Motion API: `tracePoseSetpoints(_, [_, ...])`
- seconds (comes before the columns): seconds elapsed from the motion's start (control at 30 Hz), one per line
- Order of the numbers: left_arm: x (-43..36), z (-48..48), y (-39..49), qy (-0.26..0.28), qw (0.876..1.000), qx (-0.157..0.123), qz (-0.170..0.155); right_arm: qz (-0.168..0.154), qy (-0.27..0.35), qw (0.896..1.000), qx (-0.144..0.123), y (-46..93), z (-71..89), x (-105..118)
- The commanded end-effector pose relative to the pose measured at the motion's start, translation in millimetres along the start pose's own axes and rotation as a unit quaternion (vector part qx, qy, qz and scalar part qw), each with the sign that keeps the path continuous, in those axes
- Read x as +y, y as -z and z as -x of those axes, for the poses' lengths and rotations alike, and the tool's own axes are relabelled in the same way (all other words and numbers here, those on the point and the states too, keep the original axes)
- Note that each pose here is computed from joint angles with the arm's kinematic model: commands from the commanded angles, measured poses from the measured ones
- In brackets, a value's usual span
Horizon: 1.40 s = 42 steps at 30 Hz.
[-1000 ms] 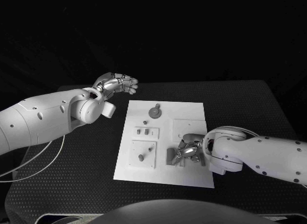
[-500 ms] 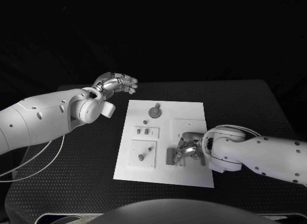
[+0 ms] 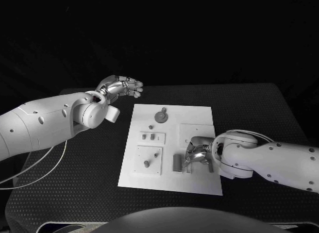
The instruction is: Assemble the parts on the task board
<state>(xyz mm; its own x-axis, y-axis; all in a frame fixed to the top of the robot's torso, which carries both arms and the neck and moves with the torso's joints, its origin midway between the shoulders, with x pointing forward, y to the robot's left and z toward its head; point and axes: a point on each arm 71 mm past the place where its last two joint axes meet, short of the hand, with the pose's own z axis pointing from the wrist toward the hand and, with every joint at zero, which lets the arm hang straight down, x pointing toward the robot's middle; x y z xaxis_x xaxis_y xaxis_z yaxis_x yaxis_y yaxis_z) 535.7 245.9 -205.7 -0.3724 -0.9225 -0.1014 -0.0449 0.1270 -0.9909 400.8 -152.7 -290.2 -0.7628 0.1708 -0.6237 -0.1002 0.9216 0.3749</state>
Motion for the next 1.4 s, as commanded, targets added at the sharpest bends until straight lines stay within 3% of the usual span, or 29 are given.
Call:
tracePoseSetpoints(0.03, [-1.5,-1.5,-0.4,0.002,1.0,0.006,-0.004,0.019,-0.016,1.0,-0.006,3.4,-0.1,0])
tracePoseSetpoints(0.3, [-1.4,-1.0,-0.7,0.002,1.0,0.006,-0.004,0.041,-0.044,0.998,-0.033,17.1,20.9,-5])
tracePoseSetpoints(0.43, [-1.4,-1.3,-0.8,0.002,1.0,0.006,-0.004,0.036,-0.048,0.997,-0.048,23.6,34.9,-13])
tracePoseSetpoints(0.57, [-1.3,-1.2,-0.8,0.002,1.0,0.006,-0.003,0.022,-0.054,0.997,-0.051,28.2,42.8,-24])
tracePoseSetpoints(0.73, [-1.1,-1.4,-0.7,0.002,1.0,0.007,-0.002,-0.026,-0.031,0.998,-0.044,32.0,50.4,-46])
tracePoseSetpoints(0.8, [-0.9,-0.9,-0.2,0.002,1.0,0.007,-0.001,-0.044,-0.027,0.998,-0.031,32.6,49.2,-53])
tracePoseSetpoints(1.03, [-0.8,0.4,0.4,0.001,1.0,0.004,-0.002,-0.088,-0.026,0.995,-0.032,38.6,47.1,-73])
tracePoseSetpoints(1.13, [-0.8,0.2,0.4,0.002,1.0,0.005,-0.002,-0.103,-0.017,0.994,-0.021,40.8,44.3,-77])
tracePoseSetpoints(1.3, [-0.7,0.1,0.6,0.002,1.0,0.005,-0.001,-0.112,-0.008,0.994,0.004,40.6,34.8,-77])
tracePoseSetpoints(1.4, [-0.9,-1.1,0.0,0.002,1.0,0.007,-0.001,-0.114,0.001,0.993,0.004,39.9,30.6,-77])
